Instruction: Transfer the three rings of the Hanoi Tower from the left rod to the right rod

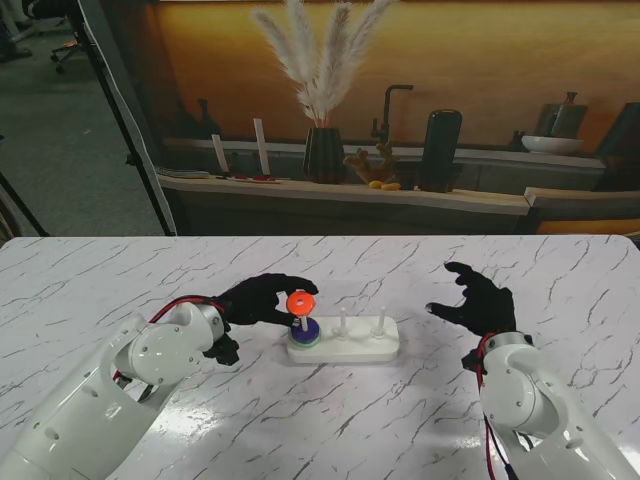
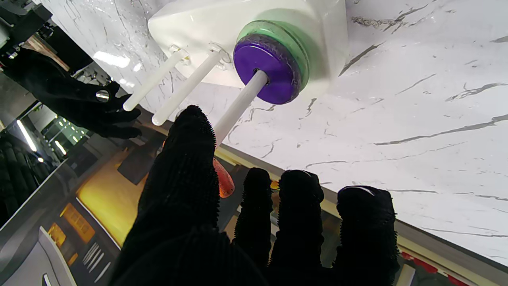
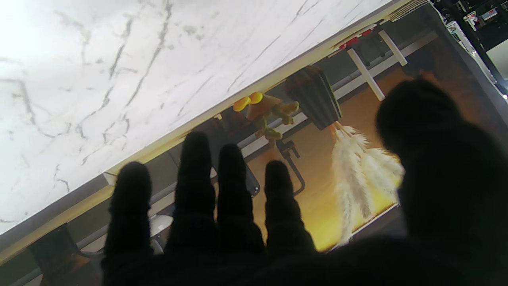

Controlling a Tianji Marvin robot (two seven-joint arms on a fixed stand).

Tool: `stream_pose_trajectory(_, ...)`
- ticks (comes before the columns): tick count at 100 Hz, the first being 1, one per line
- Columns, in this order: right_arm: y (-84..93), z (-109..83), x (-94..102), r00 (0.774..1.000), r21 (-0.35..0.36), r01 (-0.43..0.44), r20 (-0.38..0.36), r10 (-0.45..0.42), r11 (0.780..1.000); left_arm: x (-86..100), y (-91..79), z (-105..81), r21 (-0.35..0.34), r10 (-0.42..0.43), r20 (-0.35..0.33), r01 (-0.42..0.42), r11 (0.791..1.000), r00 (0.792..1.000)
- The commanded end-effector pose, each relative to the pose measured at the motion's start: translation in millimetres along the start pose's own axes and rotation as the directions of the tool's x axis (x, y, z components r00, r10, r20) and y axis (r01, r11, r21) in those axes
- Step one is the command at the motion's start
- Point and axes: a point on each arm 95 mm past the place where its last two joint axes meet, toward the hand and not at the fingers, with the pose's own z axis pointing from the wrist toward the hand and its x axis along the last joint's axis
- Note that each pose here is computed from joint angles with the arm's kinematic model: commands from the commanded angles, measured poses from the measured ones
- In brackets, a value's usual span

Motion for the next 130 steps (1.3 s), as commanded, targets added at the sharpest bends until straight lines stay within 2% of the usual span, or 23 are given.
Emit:
stream_pose_trajectory(1,-4.2,-2.4,0.9,1.000,0.003,-0.012,0.005,0.012,1.000,5.6,-2.1,2.8,-0.023,0.004,-0.025,-0.005,1.000,1.000)
stream_pose_trajectory(53,-0.5,-6.6,-12.0,0.999,-0.014,-0.007,0.044,0.007,1.000,27.1,-13.8,29.9,-0.054,0.011,-0.089,-0.016,0.998,0.996)
stream_pose_trajectory(73,1.3,-8.6,-16.5,0.998,-0.020,-0.002,0.055,0.003,1.000,32.2,-15.4,44.4,-0.034,-0.028,-0.090,0.025,0.999,0.996)
stream_pose_trajectory(130,5.2,-8.9,-29.6,0.995,-0.036,0.017,0.102,-0.013,0.999,50.8,-9.7,70.3,-0.090,-0.035,-0.104,0.026,0.996,0.994)
